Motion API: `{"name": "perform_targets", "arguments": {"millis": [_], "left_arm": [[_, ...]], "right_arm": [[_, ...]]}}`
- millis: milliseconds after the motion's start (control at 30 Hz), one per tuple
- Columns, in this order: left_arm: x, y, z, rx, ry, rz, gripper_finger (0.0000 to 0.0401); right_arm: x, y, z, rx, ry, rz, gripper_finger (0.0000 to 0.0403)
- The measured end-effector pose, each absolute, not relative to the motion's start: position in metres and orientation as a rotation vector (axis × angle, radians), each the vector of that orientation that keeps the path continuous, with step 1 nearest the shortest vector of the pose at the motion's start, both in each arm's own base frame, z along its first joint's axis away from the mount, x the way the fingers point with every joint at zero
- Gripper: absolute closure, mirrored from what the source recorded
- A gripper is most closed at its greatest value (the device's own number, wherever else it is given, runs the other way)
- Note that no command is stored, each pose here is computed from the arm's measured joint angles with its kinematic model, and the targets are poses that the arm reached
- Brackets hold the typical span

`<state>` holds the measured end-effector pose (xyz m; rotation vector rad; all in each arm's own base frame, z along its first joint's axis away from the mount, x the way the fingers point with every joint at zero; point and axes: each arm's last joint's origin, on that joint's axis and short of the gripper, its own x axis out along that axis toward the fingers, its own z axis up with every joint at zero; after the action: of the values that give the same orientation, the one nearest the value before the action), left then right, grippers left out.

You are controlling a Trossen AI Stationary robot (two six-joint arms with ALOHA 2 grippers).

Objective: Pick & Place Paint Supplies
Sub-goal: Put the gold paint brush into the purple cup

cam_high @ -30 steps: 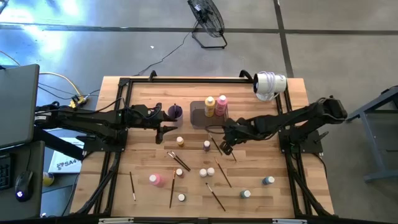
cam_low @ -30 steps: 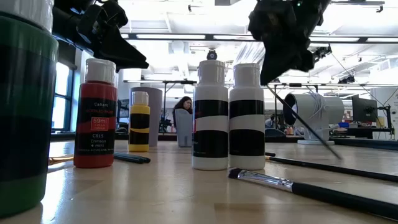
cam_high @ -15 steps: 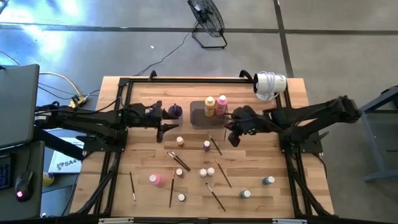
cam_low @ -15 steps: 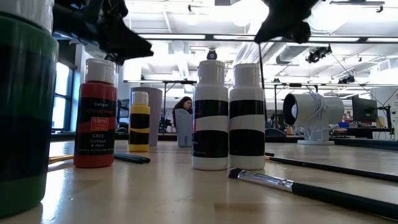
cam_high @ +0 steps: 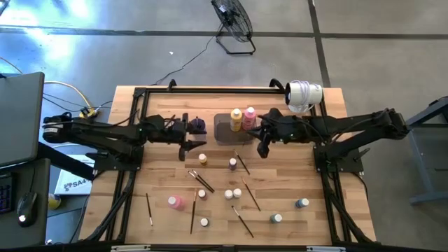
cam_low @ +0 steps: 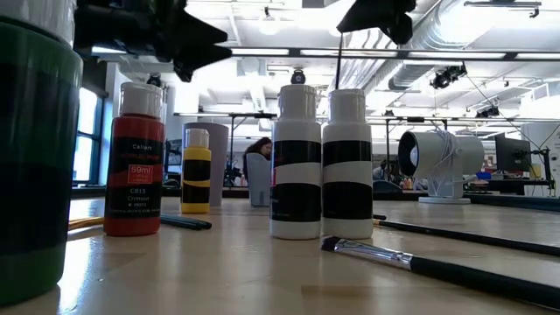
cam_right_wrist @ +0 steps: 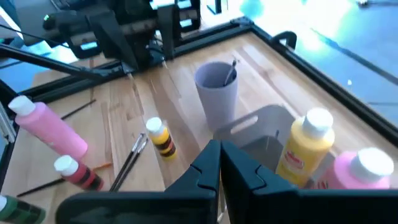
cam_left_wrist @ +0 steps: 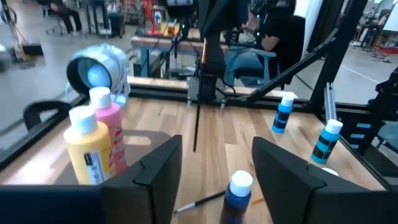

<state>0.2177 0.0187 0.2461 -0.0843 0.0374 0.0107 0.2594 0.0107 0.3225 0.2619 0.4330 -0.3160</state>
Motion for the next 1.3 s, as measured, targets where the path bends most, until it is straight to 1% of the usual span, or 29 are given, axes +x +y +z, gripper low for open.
{"name": "perform_targets", "arguments": {"millis": [133,233,567,733,900,1067,1200,1300], "left_arm": [[0.234,0.02,0.25,-0.116,0.057,0.002,0.0172],[0.25,0.022,0.256,-0.116,0.075,0.002,0.0161],[0.31,0.028,0.276,-0.057,0.2,0.001,0.0159],[0.339,0.029,0.278,-0.041,0.208,-0.036,0.0159],[0.356,0.03,0.273,-0.034,0.225,-0.069,0.0159],[0.367,0.031,0.272,-0.031,0.19,-0.08,0.0159],[0.374,0.032,0.265,-0.033,0.204,-0.083,0.016],[0.376,0.032,0.264,-0.033,0.201,-0.083,0.0171]], "right_arm": [[0.262,0.011,0.328,0.228,0.378,-0.284,0.04],[0.264,0.012,0.332,0.204,0.34,-0.249,0.04],[0.265,0.012,0.333,0.174,0.329,-0.24,0.04],[0.265,0.012,0.333,0.169,0.33,-0.239,0.04],[0.265,0.013,0.333,0.159,0.332,-0.236,0.04],[0.265,0.013,0.333,0.145,0.333,-0.233,0.0399],[0.265,0.013,0.333,0.138,0.334,-0.234,0.0399],[0.265,0.013,0.333,0.137,0.336,-0.235,0.0399]]}}
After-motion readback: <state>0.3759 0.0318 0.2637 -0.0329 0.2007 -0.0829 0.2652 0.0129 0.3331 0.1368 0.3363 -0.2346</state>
